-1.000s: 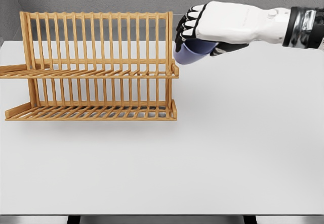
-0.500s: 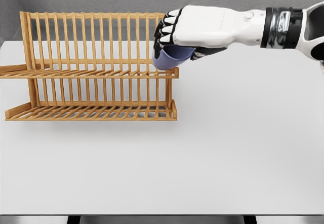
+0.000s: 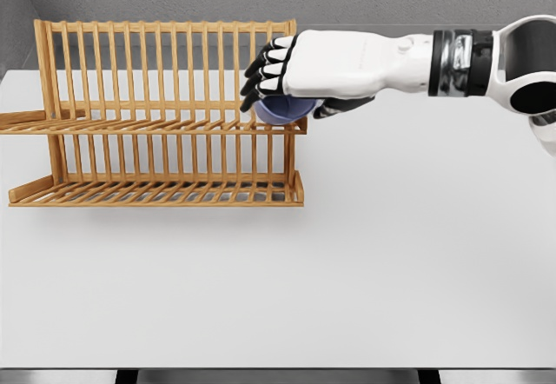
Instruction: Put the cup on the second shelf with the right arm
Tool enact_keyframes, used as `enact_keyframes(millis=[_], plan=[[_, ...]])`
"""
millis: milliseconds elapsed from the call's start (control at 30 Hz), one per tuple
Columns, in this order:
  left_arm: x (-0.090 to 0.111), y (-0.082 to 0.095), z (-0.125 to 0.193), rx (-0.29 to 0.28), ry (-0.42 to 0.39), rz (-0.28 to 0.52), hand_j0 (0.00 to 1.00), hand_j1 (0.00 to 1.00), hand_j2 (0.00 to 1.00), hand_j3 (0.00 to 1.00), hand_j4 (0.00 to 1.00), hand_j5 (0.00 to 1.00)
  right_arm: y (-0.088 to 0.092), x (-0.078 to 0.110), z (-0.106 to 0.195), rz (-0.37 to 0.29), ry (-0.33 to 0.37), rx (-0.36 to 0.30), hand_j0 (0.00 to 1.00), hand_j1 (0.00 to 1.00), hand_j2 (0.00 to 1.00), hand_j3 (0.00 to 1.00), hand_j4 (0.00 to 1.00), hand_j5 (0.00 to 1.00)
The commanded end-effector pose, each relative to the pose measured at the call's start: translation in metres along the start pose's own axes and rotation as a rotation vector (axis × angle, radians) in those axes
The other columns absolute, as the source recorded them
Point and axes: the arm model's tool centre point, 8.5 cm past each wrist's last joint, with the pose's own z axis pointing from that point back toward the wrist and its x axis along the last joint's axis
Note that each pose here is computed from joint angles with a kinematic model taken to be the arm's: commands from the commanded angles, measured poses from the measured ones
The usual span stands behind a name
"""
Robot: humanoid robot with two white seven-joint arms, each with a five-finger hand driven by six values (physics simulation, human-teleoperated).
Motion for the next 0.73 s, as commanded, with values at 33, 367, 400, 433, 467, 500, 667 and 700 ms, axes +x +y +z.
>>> enact_keyframes(millis=[33, 367, 400, 433, 467, 500, 667, 700], plan=[[0.0, 0.0, 0.0, 0.0, 0.0, -0.001, 1.0, 1.0, 1.0, 1.0, 1.0, 1.0, 0.0, 0.0, 0.0, 0.001, -0.005, -0.001, 1.0, 1.0, 1.0, 1.0, 1.0, 1.0], [0.0, 0.0, 0.0, 0.0, 0.0, -0.001, 1.0, 1.0, 1.0, 1.0, 1.0, 1.0, -0.039, -0.03, 0.163, 0.066, 0.377, -0.163, 1.0, 1.0, 1.0, 1.0, 1.0, 1.0], [0.0, 0.0, 0.0, 0.0, 0.0, 0.001, 1.0, 1.0, 1.0, 1.0, 1.0, 1.0, -0.019, -0.034, 0.172, 0.018, 0.405, -0.137, 1.0, 1.0, 1.0, 1.0, 1.0, 1.0], [0.0, 0.0, 0.0, 0.0, 0.0, 0.001, 1.0, 1.0, 1.0, 1.0, 1.0, 1.0, 0.015, -0.041, 0.175, -0.07, 0.427, -0.099, 1.0, 1.0, 1.0, 1.0, 1.0, 1.0], [0.0, 0.0, 0.0, 0.0, 0.0, -0.001, 1.0, 1.0, 1.0, 1.0, 1.0, 1.0, 0.048, -0.042, 0.173, -0.148, 0.43, -0.067, 1.0, 1.0, 1.0, 1.0, 1.0, 1.0], [0.0, 0.0, 0.0, 0.0, 0.0, -0.001, 1.0, 1.0, 1.0, 1.0, 1.0, 1.0, 0.074, -0.038, 0.156, -0.217, 0.401, -0.087, 1.0, 1.0, 1.0, 1.0, 1.0, 1.0], [0.0, 0.0, 0.0, 0.0, 0.0, -0.001, 1.0, 1.0, 1.0, 1.0, 1.0, 1.0, 0.134, -0.02, 0.145, -0.349, 0.446, -0.275, 1.0, 1.0, 1.0, 1.0, 1.0, 1.0], [0.0, 0.0, 0.0, 0.0, 0.0, 0.001, 1.0, 1.0, 1.0, 1.0, 1.0, 1.0, 0.138, -0.018, 0.145, -0.358, 0.445, -0.27, 1.0, 1.0, 1.0, 1.0, 1.0, 1.0]])
